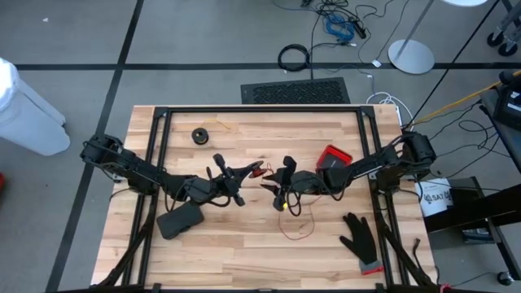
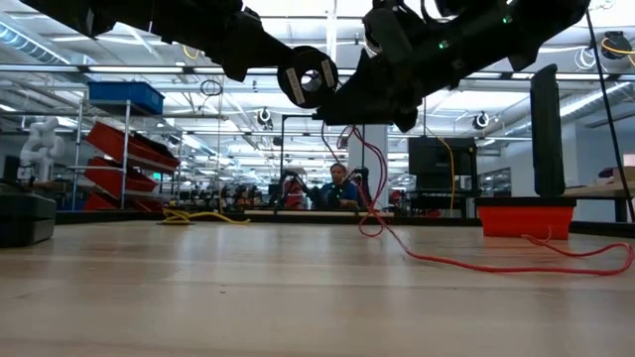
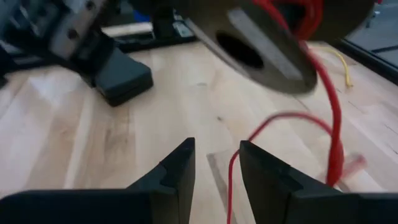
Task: Coil cords
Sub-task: Coil the red wire onto the black spool
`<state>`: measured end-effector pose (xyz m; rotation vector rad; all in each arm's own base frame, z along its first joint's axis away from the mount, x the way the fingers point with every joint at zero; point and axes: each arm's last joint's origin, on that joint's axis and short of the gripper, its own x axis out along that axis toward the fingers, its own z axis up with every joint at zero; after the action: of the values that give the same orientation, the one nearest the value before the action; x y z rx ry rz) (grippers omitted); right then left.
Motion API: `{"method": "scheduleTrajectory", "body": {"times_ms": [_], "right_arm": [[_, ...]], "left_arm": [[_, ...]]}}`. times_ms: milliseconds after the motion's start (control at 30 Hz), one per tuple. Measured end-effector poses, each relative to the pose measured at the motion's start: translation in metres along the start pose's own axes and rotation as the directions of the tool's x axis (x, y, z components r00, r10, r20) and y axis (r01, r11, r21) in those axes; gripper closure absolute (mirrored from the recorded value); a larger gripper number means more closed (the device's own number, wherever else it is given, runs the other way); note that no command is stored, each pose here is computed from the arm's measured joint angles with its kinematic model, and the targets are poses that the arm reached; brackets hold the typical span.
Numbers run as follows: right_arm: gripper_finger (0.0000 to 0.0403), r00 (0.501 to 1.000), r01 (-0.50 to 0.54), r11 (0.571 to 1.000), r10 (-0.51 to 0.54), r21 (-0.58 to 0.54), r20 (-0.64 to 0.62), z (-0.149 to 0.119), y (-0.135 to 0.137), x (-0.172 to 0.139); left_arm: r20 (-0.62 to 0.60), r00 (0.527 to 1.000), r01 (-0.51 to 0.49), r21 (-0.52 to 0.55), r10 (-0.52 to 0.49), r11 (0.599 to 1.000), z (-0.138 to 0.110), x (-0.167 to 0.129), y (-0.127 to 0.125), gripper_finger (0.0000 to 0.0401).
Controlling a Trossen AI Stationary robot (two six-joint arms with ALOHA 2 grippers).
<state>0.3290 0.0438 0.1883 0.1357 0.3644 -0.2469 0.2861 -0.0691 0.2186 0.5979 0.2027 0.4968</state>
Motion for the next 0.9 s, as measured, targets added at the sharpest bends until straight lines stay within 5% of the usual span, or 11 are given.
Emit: {"method": "scheduleTrajectory", "body": {"times_ms": [500,900], "right_arm": [[0.0289,0.995,0.02,1.0,-0.021,-0.01,-0.093,-0.009,-0.002,-0.001],[0.0289,0.998,0.041,0.999,-0.039,-0.034,0.056,0.005,0.0,0.0]], "left_arm": [[-0.001,1.0,0.001,0.002,-0.001,1.0,0.0,0.0,0.0,0.0401],[0.0,1.0,0.001,0.002,-0.001,1.0,0.0,0.0,0.0,0.0401]]}}
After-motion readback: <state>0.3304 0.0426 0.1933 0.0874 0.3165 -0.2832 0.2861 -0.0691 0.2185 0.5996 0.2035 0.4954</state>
